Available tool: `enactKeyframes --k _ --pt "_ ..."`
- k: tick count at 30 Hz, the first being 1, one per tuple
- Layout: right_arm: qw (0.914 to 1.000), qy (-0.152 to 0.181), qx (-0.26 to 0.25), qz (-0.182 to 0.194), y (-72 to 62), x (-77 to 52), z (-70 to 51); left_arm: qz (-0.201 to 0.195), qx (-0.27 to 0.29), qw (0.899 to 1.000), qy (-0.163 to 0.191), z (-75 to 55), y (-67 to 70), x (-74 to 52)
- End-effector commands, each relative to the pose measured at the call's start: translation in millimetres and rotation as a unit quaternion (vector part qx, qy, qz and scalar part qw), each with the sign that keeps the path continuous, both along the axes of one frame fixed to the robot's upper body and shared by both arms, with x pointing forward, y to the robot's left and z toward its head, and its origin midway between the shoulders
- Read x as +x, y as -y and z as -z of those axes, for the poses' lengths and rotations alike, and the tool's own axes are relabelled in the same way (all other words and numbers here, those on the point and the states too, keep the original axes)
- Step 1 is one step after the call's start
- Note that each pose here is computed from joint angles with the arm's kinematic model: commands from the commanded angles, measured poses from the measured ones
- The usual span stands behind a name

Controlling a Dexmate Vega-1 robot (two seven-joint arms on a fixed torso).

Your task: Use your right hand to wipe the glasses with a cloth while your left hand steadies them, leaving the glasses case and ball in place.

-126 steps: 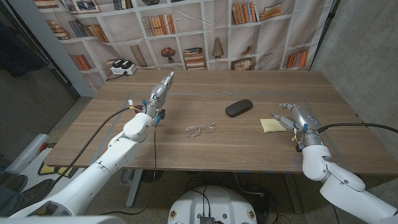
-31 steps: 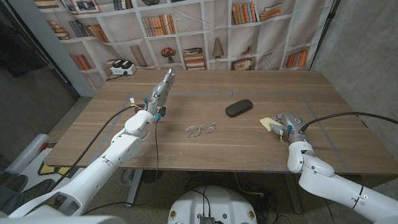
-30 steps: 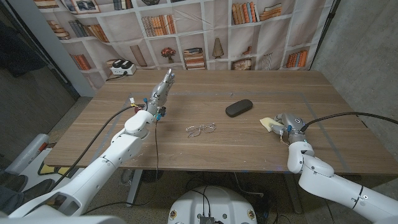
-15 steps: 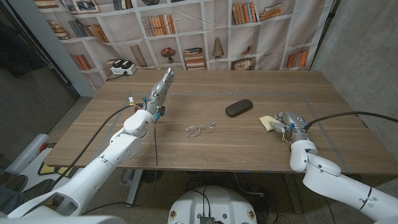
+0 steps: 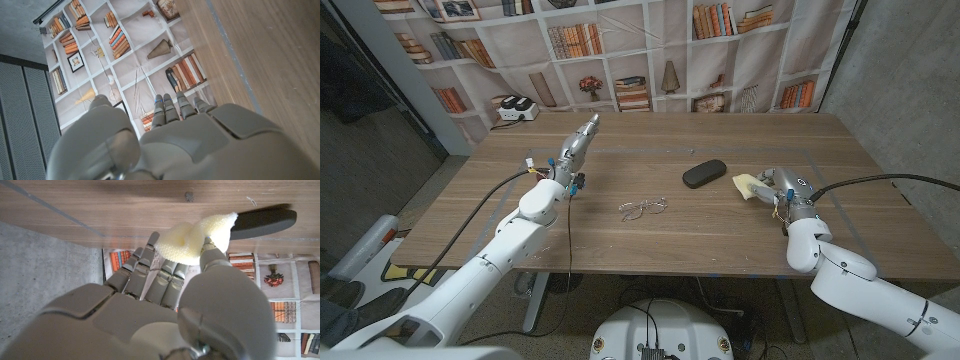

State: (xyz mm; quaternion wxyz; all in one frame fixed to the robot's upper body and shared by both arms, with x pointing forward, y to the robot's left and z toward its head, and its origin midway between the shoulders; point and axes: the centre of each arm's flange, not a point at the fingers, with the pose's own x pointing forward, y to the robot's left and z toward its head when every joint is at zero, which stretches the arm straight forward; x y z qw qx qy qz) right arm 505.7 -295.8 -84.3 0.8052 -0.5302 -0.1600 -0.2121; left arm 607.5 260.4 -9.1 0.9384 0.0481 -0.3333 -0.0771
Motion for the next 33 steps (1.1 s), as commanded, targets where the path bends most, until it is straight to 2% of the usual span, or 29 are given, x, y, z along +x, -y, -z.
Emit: enactKeyframes --k 1,12,23,33 --pt "0.9991 0.038 -0.003 -0.02 -14.3 -8.8 -14.7 -0.018 0.032 0.999 0.02 7.0 6.4 -16.1" --pt "0.9977 0.047 -0.022 -0.044 -27.1 -5.0 -28.0 -0.07 0.059 0.995 0.027 30.2 12.7 -46.4" --pt "0.9963 0.056 -0.031 -0.058 -35.2 -2.0 -35.6 -0.157 0.136 0.977 0.041 38.7 20.4 -81.8" --pt "0.9959 0.056 -0.033 -0.063 -36.0 0.2 -39.2 -0.173 0.206 0.962 0.052 43.1 35.0 -93.2"
